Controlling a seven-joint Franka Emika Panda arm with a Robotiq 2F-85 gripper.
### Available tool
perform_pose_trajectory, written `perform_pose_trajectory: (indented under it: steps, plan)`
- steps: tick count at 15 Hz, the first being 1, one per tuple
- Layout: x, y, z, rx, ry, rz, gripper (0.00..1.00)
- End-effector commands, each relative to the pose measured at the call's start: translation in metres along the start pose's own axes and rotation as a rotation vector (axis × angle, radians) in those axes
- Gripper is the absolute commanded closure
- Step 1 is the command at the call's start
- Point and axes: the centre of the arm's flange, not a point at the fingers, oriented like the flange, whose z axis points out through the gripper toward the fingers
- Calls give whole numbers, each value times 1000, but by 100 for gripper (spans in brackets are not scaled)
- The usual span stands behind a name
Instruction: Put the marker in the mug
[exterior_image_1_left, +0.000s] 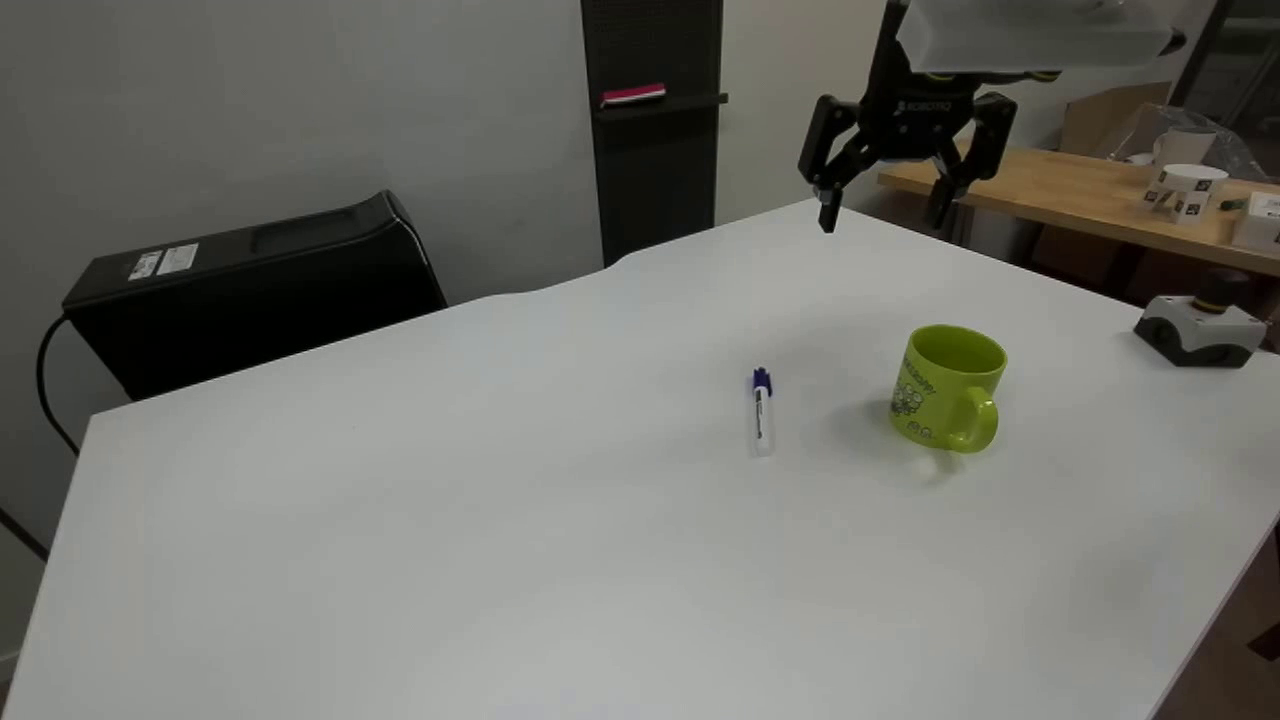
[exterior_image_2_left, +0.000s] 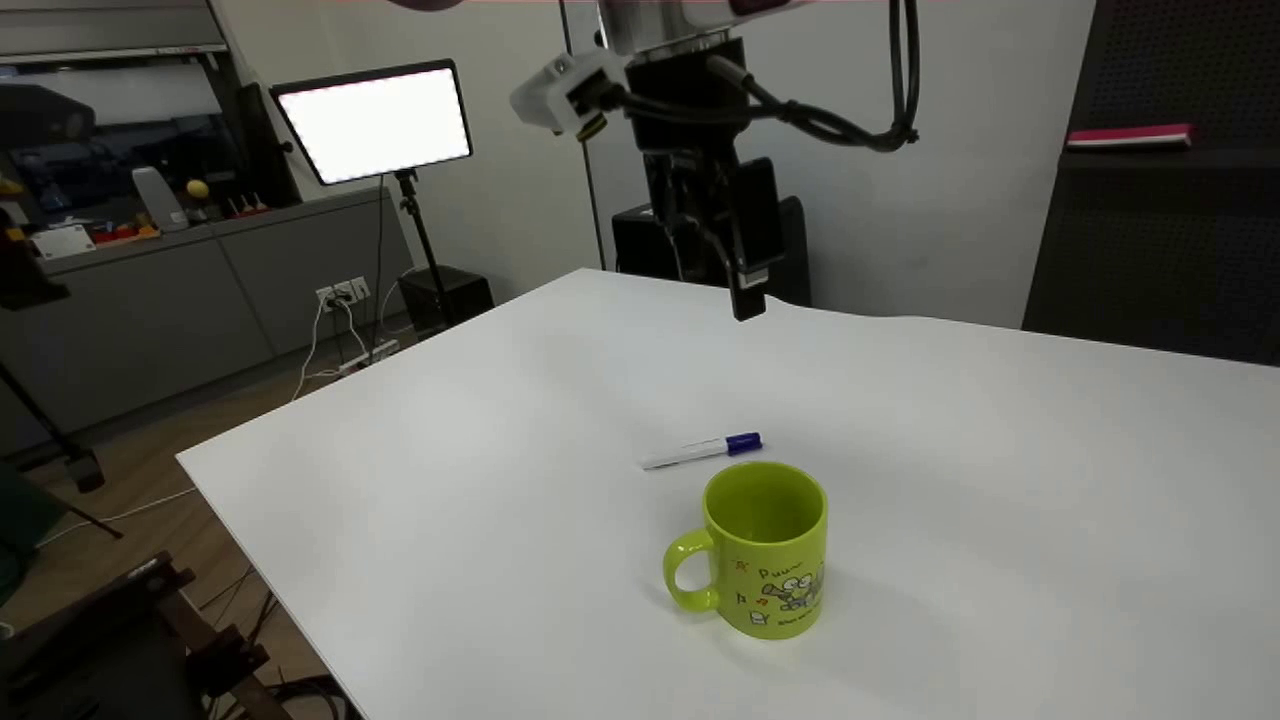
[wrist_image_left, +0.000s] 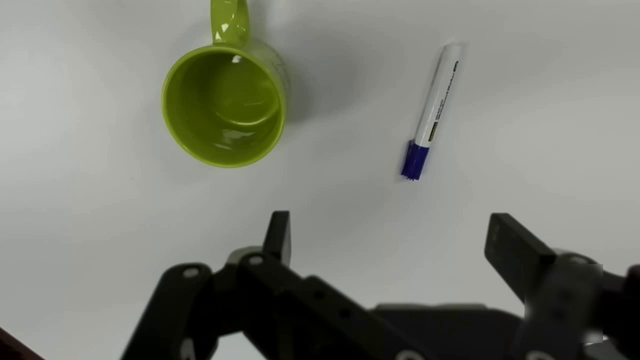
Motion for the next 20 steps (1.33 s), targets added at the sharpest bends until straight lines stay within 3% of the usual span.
perform_pose_trajectory:
  steps: [1,13,20]
  plan:
    - [0,0,0,0,0,0,0]
    - [16,-21,39,-10,-62,-19,0]
    - [29,-58,78,-24,-96,-60,0]
